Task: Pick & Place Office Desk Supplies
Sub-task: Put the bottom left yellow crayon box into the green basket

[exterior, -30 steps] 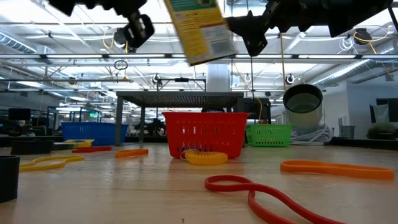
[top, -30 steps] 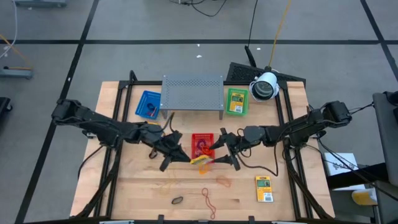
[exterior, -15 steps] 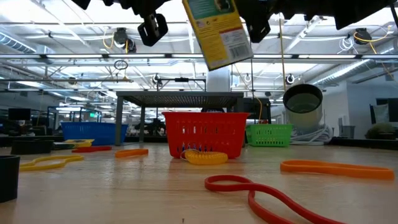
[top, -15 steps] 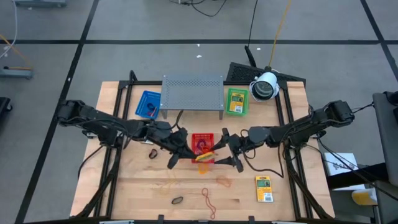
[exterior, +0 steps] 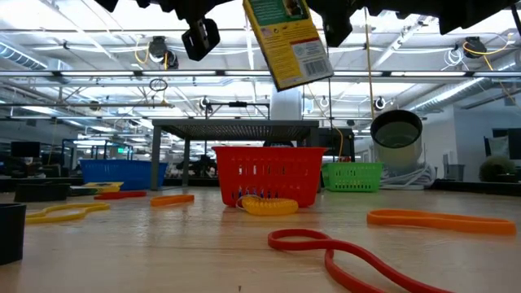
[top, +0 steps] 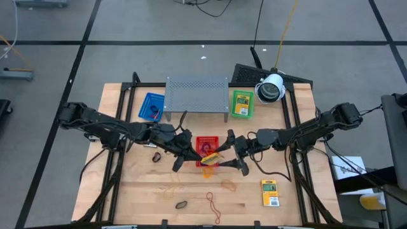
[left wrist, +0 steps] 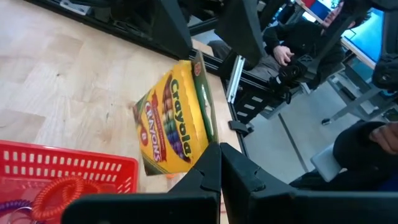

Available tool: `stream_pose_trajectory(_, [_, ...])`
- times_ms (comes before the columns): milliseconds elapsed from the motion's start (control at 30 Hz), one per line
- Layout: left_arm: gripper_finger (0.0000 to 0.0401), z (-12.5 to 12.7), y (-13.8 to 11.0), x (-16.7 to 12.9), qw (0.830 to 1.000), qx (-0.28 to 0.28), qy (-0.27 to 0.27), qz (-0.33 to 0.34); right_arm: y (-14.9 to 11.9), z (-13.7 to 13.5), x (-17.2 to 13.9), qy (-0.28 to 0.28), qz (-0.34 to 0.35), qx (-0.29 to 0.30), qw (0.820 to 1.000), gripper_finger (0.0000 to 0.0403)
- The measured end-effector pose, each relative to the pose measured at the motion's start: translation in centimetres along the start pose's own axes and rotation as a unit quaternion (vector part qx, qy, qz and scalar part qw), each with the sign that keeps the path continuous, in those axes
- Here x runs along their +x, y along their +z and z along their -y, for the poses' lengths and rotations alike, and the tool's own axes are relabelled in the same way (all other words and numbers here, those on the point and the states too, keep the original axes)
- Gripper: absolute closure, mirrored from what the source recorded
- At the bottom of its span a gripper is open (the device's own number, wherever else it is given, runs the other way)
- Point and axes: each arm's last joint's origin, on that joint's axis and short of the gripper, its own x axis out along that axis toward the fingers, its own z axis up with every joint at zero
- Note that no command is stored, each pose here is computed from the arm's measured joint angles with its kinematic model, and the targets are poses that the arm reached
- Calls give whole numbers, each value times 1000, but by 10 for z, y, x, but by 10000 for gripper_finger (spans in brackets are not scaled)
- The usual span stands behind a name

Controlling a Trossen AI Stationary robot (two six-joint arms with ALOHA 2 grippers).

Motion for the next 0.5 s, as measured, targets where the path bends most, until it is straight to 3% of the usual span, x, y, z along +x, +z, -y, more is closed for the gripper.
stream_pose_trajectory(500, [401,1,3,0,1000,3,-1,16,-2,0,5,-14,24,9,1000,145])
